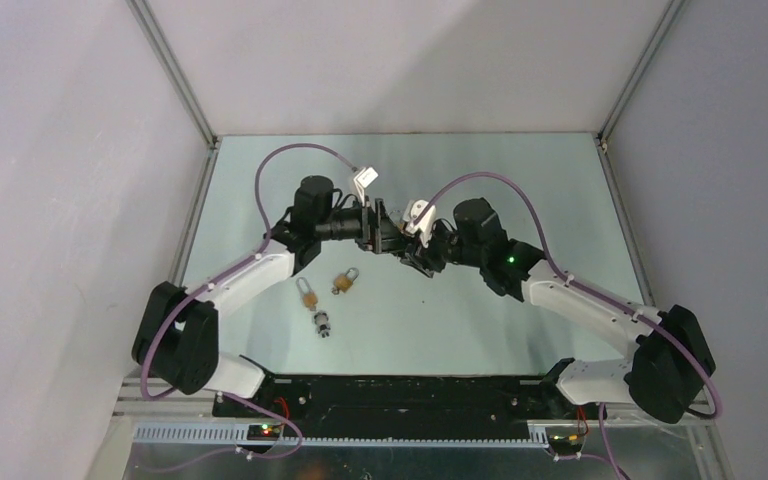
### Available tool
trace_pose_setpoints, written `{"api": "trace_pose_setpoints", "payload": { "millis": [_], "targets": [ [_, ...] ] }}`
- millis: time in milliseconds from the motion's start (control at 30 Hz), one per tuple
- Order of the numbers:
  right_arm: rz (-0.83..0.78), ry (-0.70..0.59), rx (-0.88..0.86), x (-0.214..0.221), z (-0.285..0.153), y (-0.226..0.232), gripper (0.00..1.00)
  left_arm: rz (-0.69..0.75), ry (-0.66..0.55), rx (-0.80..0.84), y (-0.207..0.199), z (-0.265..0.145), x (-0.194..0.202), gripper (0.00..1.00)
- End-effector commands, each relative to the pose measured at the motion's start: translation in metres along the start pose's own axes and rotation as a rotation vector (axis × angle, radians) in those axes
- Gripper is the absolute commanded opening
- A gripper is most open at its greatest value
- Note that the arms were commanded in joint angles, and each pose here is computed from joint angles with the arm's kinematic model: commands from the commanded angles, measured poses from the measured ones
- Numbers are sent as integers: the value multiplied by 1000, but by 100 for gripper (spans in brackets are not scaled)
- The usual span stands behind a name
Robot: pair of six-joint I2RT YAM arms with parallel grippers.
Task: Lock with the key
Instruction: Pick up the lock from the center of the board.
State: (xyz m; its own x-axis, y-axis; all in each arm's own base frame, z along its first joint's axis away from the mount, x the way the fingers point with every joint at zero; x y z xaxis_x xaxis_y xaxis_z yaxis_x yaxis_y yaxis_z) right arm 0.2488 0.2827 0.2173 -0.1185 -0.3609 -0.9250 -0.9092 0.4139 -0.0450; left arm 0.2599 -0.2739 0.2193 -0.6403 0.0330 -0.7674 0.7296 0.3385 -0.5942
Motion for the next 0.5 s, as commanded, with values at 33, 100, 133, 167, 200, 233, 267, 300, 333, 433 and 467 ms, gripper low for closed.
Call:
{"api": "trace_pose_setpoints", "payload": {
  "millis": [33,100,133,167,200,233,267,300,333,433,467],
  "targets": [
    [-105,-124,28,-44,3,-11,0,41,4,96,-20,4,-11,78],
    [-106,-123,14,-44,5,-10,0,44,12,99,-19,5,-7,75],
    [-104,-121,10,-44,6,-9,0,45,16,102,-19,4,-5,72],
    [-103,-122,3,-45,6,-8,0,50,22,104,-18,4,-2,71],
    [-98,-124,0,-46,7,-8,0,50,27,103,-17,5,0,70],
    [-94,-124,-5,-47,8,-7,0,49,34,105,-16,5,4,69],
    [-89,-125,-8,-47,9,-7,0,45,40,105,-15,6,6,68],
    [-88,-128,-10,-48,9,-7,0,42,46,107,-14,6,9,68],
    [-84,-129,-10,-49,10,-6,0,37,52,106,-12,6,12,67],
    [-78,-134,-8,-50,11,-7,0,30,67,95,-8,7,19,62],
    [-77,-134,-6,-50,11,-7,0,28,70,91,-7,7,20,59]
  ]
}}
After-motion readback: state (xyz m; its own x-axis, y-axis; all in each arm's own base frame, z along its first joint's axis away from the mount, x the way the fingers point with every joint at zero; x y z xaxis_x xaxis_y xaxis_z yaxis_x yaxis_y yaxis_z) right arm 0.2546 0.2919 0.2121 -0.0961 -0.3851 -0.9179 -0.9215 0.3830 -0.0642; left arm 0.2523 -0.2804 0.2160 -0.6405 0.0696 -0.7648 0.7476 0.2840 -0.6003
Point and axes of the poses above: each gripper's point midway between its finger pads, its own z axis out along the fingers, its own y axis along the line the jaws close on, x = y × z, the point moved 3 cm from there along -z, back along the fingers, and after that the axes turned 9 degrees about z, right-handed, at the moved point
